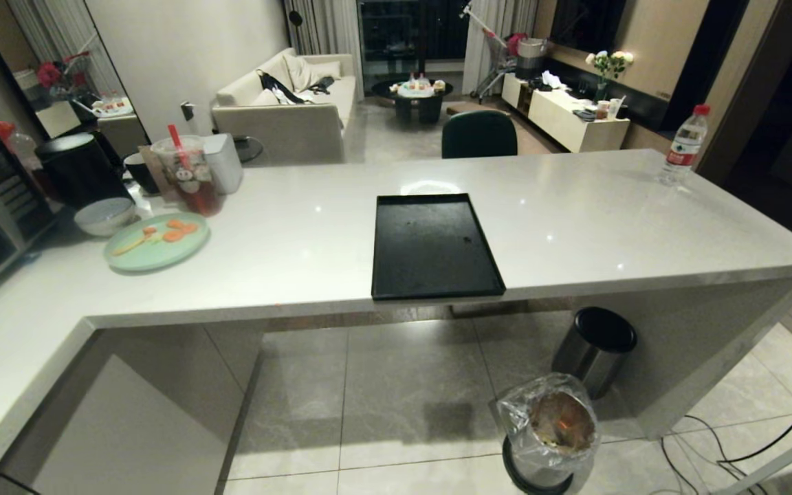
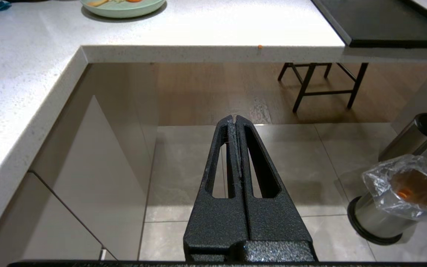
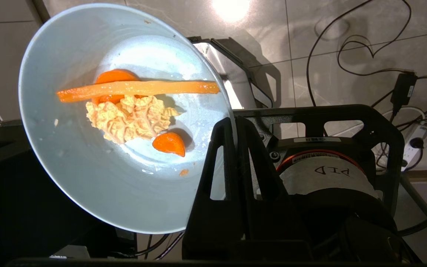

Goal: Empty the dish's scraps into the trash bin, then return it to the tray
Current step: Move the bowl over the trash can

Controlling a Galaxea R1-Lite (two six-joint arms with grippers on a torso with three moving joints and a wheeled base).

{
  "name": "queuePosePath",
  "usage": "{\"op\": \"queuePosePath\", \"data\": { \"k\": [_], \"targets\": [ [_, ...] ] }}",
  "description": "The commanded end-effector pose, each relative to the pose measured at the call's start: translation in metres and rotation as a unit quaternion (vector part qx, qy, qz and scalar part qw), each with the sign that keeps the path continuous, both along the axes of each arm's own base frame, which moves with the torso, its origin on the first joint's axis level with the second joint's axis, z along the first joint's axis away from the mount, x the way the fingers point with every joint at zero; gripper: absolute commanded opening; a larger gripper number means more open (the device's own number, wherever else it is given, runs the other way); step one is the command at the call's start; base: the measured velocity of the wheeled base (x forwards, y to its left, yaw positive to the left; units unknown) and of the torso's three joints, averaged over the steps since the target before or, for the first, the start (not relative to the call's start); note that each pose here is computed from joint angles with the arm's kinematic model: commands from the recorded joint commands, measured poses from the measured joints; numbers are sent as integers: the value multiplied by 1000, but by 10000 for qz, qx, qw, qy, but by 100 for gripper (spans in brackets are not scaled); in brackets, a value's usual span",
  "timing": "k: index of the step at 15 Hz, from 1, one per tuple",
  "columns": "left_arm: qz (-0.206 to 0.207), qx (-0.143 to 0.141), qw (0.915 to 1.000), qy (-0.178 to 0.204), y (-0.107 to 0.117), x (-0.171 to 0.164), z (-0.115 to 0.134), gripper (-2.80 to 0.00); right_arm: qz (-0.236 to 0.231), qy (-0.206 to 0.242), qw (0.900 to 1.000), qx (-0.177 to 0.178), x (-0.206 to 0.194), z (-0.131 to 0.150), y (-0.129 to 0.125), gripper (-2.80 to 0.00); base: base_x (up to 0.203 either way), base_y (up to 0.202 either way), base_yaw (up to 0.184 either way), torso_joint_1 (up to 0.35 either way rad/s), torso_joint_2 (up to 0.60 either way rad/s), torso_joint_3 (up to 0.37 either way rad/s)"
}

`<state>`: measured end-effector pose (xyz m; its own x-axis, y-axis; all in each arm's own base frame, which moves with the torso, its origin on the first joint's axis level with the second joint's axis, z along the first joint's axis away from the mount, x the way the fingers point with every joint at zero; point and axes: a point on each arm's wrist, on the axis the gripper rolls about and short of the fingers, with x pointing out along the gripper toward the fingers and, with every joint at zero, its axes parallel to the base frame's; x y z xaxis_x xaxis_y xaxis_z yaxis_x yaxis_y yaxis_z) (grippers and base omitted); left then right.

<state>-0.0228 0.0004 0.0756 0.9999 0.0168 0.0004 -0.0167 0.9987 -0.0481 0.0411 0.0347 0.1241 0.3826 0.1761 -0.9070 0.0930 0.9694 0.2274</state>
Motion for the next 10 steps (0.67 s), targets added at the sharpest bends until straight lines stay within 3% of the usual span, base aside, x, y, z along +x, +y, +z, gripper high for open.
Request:
{"op": "queuePosePath", "data": {
  "k": [1,5,10],
  "targets": [
    [0,-5,10000,2,0,0,0,-280,-22,25,10000,-14,0,0,0,-280,0,0,0,-139,352,211],
    [0,-5,10000,-5,0,0,0,-280,-11,-14,10000,6,0,1,0,-280,0,0,0,-147,385,246],
    [0,-5,10000,2,0,0,0,-280,-7,-179,9998,124,5,7,4,-280,0,0,0,-181,541,350]
  ]
}}
